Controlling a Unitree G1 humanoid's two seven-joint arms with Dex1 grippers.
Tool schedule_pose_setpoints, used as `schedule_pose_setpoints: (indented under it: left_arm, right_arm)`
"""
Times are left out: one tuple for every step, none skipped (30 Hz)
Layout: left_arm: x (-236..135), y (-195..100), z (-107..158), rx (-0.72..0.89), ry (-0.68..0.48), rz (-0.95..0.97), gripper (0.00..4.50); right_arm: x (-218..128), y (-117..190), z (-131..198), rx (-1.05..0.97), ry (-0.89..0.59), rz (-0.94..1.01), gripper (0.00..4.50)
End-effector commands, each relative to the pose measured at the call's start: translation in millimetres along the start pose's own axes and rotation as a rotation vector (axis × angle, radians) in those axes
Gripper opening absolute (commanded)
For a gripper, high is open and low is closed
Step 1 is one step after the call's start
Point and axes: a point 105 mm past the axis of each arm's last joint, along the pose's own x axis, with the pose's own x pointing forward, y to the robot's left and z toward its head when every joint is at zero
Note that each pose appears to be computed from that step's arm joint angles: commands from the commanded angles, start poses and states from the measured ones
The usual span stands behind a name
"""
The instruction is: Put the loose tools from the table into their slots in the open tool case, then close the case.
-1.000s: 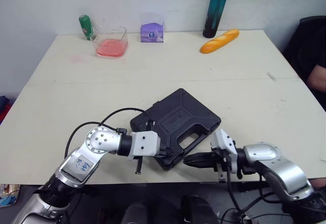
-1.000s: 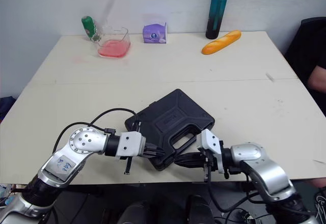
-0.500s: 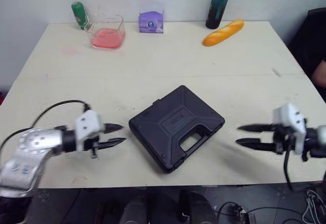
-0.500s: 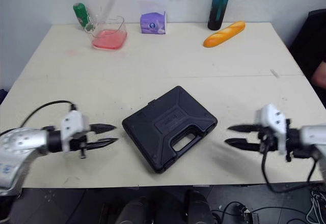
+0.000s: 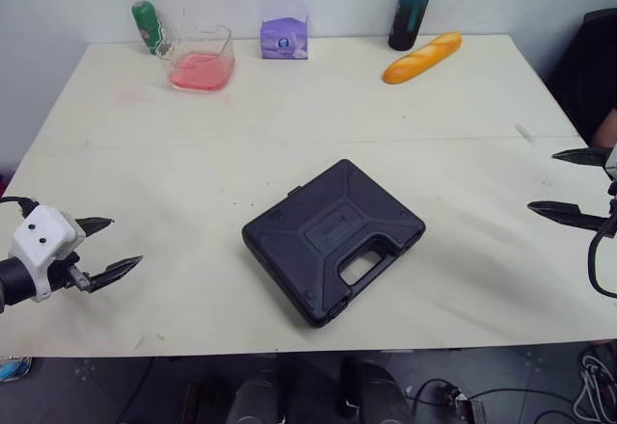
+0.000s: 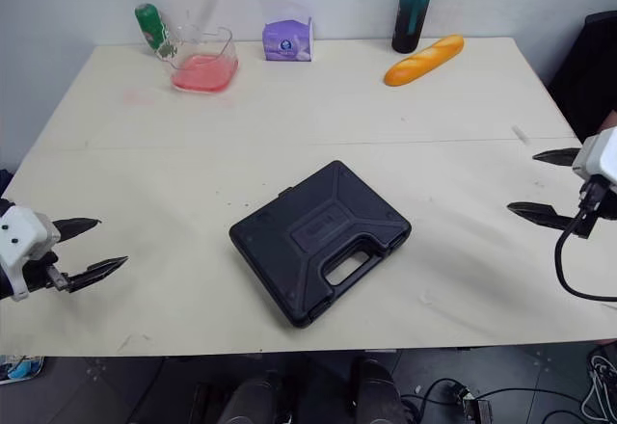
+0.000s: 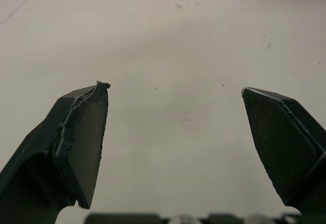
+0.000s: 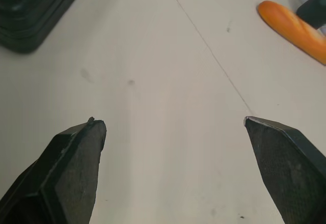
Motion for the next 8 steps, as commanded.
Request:
schedule_pose_setpoints:
  left_arm:
    - [-2, -1, 4, 0.021, -0.006, 0.005, 4.40]
    - [-1, -2, 5, 0.024, -0.009, 0.000, 4.40]
    - [0, -2, 5, 0.026, -0.011, -0.004, 4.40]
    - [1, -2, 6, 0.026, -0.015, -0.005, 4.40]
    - [2, -3, 7, 0.026, -0.017, -0.005, 4.40]
    - [3, -2, 9, 0.041, -0.026, -0.002, 4.40]
    - [4, -2, 13, 0.039, -0.039, -0.004, 4.40]
    - [5, -2, 15, 0.038, -0.049, -0.007, 4.40]
  right_arm:
    - [0, -7, 7, -0.041, -0.022, -0.028, 4.50]
    - [3, -7, 7, -0.042, -0.029, -0.027, 4.50]
    - [5, -7, 7, -0.042, -0.034, -0.026, 4.50]
    - [8, -6, 7, -0.042, -0.042, -0.024, 4.50]
    - [10, -6, 7, -0.041, -0.048, -0.024, 4.50]
    - [13, -5, 8, -0.039, -0.062, -0.026, 4.50]
    - [18, -4, 9, -0.034, -0.082, -0.031, 4.50]
    - [20, -3, 10, -0.030, -0.095, -0.035, 4.50]
